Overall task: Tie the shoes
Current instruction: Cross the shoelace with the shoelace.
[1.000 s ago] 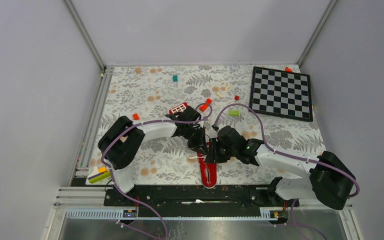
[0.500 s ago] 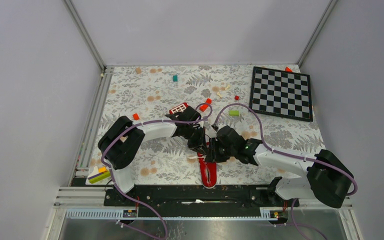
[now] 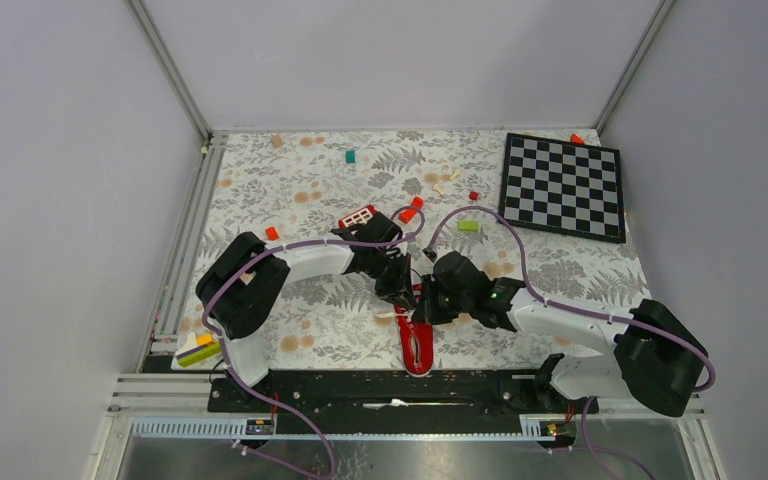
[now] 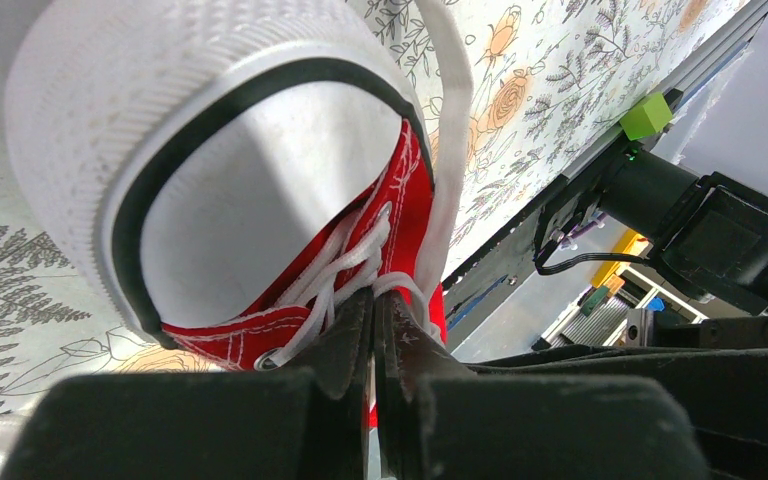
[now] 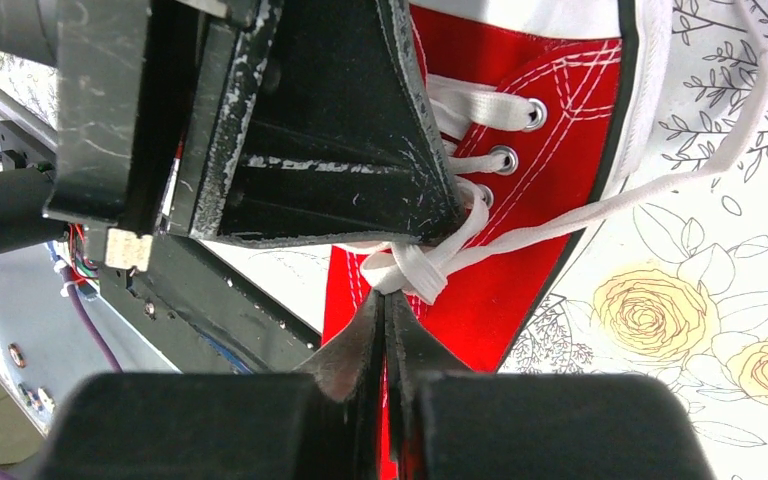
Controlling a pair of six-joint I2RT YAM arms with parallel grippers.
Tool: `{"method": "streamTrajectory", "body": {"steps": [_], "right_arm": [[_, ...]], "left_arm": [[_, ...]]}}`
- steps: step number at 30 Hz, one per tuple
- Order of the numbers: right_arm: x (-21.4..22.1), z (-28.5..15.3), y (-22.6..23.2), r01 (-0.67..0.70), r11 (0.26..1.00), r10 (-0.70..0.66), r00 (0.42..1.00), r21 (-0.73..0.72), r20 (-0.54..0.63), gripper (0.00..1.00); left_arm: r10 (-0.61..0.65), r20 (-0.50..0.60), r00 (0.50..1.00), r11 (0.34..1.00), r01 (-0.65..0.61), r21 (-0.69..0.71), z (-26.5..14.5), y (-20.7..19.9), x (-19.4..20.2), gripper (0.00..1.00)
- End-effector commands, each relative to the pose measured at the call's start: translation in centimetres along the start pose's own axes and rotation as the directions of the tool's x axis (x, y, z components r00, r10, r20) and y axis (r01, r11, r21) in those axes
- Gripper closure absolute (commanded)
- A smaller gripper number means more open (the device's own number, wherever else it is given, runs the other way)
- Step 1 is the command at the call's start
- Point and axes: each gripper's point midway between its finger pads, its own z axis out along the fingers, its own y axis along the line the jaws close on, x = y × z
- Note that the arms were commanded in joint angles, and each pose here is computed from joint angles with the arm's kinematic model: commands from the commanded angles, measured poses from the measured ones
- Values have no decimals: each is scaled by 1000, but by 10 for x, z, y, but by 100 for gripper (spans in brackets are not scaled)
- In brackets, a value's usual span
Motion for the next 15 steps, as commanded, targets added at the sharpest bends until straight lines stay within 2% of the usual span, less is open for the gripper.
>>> {"method": "streamTrajectory", "body": {"steps": [1, 15], "right_arm": [[-3, -9, 13, 50, 998, -50, 999, -48, 7, 100], [24, -19, 17, 99, 992, -107, 988, -79, -108, 100]], "left_arm": [[42, 31, 999, 999, -42, -1, 0, -1, -7, 100], [37, 36, 999, 999, -37, 0, 2, -1, -8, 100]]}}
